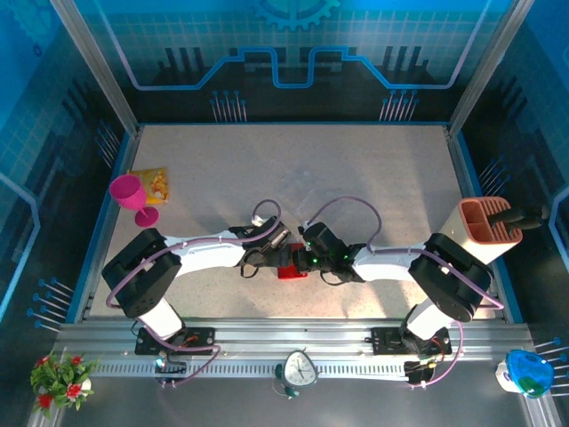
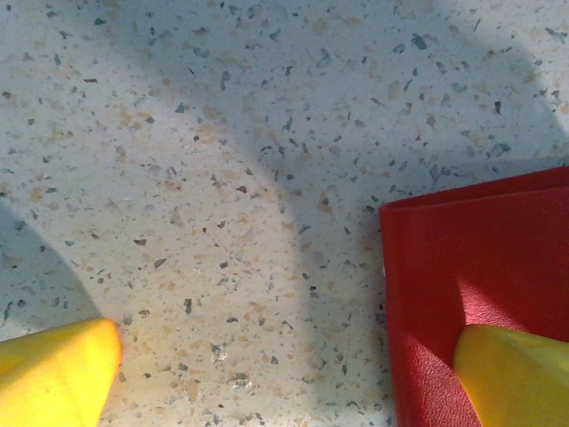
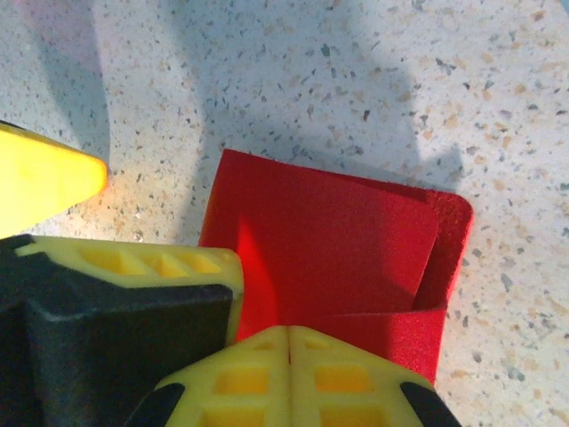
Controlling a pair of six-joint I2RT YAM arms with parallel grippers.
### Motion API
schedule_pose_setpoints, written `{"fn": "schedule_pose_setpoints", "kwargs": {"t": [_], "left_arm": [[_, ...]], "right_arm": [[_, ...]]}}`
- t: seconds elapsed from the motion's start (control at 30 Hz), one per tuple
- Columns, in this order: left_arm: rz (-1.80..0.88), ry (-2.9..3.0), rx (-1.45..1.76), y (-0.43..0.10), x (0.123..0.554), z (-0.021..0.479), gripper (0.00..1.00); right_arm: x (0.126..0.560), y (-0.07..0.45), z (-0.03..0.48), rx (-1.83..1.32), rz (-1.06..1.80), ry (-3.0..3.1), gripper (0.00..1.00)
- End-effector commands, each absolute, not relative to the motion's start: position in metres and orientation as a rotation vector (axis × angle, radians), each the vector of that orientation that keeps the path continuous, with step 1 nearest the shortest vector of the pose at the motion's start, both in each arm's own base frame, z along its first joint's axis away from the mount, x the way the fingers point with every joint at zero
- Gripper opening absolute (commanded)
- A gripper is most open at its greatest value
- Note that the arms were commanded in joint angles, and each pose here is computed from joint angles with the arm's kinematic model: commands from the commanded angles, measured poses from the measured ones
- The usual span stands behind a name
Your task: Put the credit cards into the card holder
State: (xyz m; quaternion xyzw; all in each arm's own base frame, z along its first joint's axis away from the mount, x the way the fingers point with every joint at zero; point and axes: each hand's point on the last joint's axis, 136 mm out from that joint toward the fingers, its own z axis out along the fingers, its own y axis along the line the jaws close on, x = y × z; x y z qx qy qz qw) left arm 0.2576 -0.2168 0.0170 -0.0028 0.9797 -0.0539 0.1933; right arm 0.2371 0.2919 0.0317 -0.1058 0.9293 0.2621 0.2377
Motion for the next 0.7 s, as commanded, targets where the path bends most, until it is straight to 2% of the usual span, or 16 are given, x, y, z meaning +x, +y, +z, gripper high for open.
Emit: {"fn": "schedule_pose_setpoints", "kwargs": {"t": [0.0, 0.13, 0.3, 0.67], "left_arm": [[-0.078, 2.838, 0.012, -0.205, 0.236, -0.006, 0.99], [-0.115, 2.817, 0.002, -0.209, 0.240, 0.005, 0.99], [-0.162, 2.780, -0.010, -0.213, 0.245, 0.021, 0.99], [-0.200, 2.717, -0.027, -0.211, 0.251, 0.040, 0.99]], "right_arm": [[0.193, 0.268, 0.008, -0.396, 0.636, 2.791, 0.09], [0.212, 0.273, 0.047, -0.371, 0.708, 2.709, 0.18], [0.226, 0.259, 0.076, -0.310, 0.741, 2.645, 0.24], [0.239, 0.233, 0.093, -0.219, 0.731, 2.592, 0.30]]}}
